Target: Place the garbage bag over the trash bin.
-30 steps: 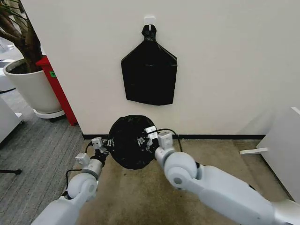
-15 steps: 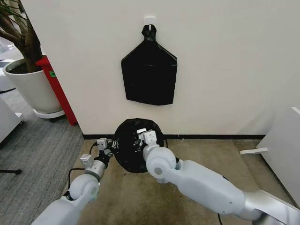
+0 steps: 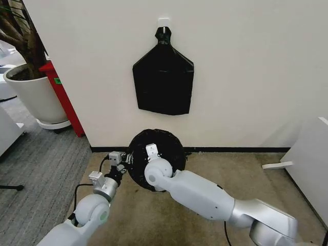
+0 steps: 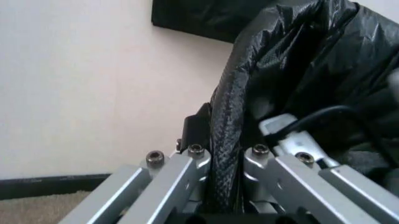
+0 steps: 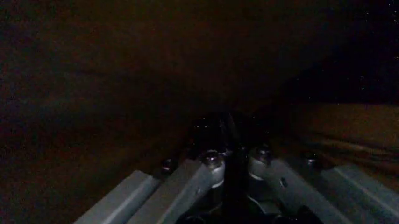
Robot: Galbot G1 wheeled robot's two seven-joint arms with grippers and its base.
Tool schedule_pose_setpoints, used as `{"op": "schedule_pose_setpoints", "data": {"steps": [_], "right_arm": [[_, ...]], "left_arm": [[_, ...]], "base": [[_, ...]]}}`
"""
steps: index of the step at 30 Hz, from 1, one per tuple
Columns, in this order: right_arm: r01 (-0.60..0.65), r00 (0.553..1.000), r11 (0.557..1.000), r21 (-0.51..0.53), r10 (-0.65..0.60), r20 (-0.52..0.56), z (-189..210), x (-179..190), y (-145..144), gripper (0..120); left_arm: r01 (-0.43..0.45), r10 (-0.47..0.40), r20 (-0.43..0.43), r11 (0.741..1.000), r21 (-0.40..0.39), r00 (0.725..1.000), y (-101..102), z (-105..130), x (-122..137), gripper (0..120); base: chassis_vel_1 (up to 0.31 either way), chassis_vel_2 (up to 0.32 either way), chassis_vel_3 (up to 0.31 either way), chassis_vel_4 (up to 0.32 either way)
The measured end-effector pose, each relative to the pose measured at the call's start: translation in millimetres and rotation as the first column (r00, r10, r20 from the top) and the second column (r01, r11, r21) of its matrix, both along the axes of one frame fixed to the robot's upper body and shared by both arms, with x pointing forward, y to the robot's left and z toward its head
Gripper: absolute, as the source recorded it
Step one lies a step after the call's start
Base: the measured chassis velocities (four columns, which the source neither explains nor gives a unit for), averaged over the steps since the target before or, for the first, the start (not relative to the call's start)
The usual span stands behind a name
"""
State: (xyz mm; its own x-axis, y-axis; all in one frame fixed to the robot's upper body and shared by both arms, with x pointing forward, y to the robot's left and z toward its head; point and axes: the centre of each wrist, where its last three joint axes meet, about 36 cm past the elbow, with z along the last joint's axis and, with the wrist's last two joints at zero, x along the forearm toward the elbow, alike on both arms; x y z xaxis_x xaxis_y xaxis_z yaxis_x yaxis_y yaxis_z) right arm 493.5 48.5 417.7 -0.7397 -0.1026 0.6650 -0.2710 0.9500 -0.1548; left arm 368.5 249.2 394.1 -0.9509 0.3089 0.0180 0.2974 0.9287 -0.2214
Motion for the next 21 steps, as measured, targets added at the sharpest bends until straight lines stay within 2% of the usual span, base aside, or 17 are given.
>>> {"op": "schedule_pose_setpoints", "data": {"steps": [9,14,16,21], "right_arm": [[0.004,1.000,1.000,-0.027,-0.004,0.007,-11.6,9.8,5.8,0],[0.023,0.999,0.999,-0.029,-0.022,0.035,-3.9,22.2,5.2,0],[0.045,0.998,0.998,-0.040,-0.043,0.052,0.3,33.8,-7.1,0],[0.061,0.997,0.996,-0.064,-0.058,0.045,-10.6,32.8,-33.0,0]], "left_arm": [[-0.003,0.003,0.012,1.000,0.010,1.000,4.3,6.3,-8.2,4],[-0.003,0.003,0.010,1.000,0.013,1.000,4.4,5.2,-9.1,4],[-0.004,0.004,0.009,1.000,0.016,1.000,4.8,4.1,-9.0,4],[-0.007,0.007,0.009,1.000,0.019,1.000,6.7,3.0,-7.4,4]], "base": [[0.000,0.000,0.000,0.000],[0.000,0.000,0.000,0.000],[0.000,0.000,0.000,0.000],[0.000,0.000,0.000,0.000]]}}
